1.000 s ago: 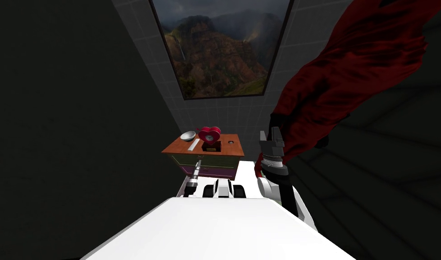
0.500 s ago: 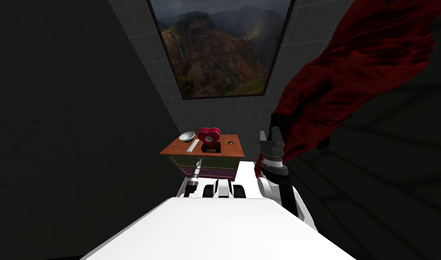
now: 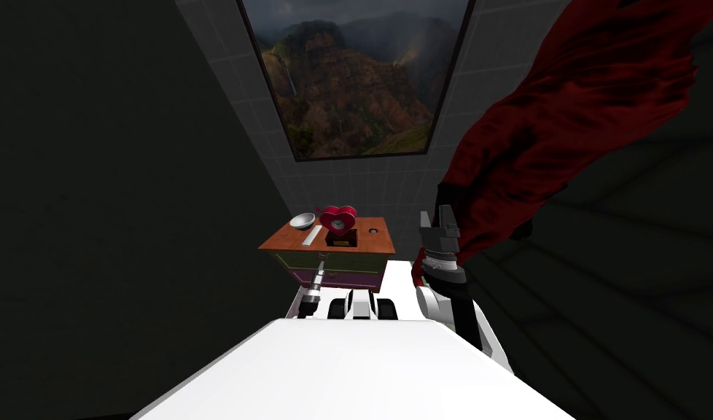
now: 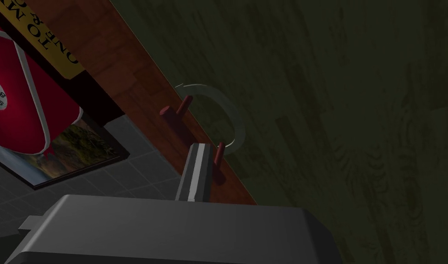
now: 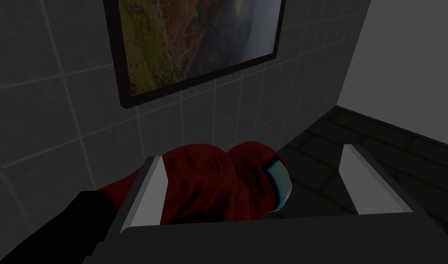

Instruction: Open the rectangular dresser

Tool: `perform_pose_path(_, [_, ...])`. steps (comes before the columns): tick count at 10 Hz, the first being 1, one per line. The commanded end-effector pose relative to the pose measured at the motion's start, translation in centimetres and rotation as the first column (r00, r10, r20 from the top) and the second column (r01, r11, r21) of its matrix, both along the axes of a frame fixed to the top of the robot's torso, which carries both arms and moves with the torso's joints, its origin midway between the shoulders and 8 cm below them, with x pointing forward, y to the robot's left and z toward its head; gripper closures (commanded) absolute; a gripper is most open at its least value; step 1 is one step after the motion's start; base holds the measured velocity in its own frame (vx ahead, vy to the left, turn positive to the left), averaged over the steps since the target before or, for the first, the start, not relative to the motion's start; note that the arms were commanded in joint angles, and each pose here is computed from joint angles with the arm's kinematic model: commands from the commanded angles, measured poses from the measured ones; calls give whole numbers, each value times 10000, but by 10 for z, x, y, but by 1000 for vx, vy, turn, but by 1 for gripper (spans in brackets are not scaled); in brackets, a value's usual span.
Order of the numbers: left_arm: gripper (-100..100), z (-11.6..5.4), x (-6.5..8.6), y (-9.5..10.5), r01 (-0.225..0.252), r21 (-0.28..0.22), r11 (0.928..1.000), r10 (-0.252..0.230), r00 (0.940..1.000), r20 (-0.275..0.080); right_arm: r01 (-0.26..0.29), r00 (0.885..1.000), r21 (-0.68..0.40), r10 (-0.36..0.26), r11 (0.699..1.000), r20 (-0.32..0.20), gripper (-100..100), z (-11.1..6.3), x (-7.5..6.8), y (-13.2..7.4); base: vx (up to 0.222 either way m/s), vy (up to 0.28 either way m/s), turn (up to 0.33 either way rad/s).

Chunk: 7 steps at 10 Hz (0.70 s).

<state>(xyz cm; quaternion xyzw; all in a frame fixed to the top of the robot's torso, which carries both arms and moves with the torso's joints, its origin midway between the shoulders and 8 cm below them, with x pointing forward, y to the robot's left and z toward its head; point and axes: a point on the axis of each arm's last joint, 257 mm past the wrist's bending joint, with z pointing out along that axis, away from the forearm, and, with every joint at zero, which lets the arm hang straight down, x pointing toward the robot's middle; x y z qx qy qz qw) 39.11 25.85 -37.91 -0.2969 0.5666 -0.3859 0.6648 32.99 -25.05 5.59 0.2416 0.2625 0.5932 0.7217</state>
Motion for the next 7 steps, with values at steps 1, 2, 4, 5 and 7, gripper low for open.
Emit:
perform_pose_path(1, [-100,0,9,2,67,37,10000,-67,9999,-98,0,10000,0,0,10000,0,0,0,0,0,-32,2,-16])
perform_pose_path(2, [-100,1,13,3,97,52,9999,-97,9998,-146,-1,10000,1,1,10000,1,0,0,0,0,-49,-5,-17])
perform_pose_path(4, [-100,1,23,6,163,90,9998,-160,9995,-269,-1,10000,1,1,10000,1,0,0,0,0,-62,-9,-17])
perform_pose_path(5, [-100,2,29,8,195,110,9998,-191,9992,-343,-1,10000,1,1,10000,1,0,0,0,0,-58,-10,-16])
perform_pose_path(7, [-100,2,41,11,253,147,9996,-245,9984,-509,-1,10000,1,1,10000,1,0,0,0,0,-56,-9,-17])
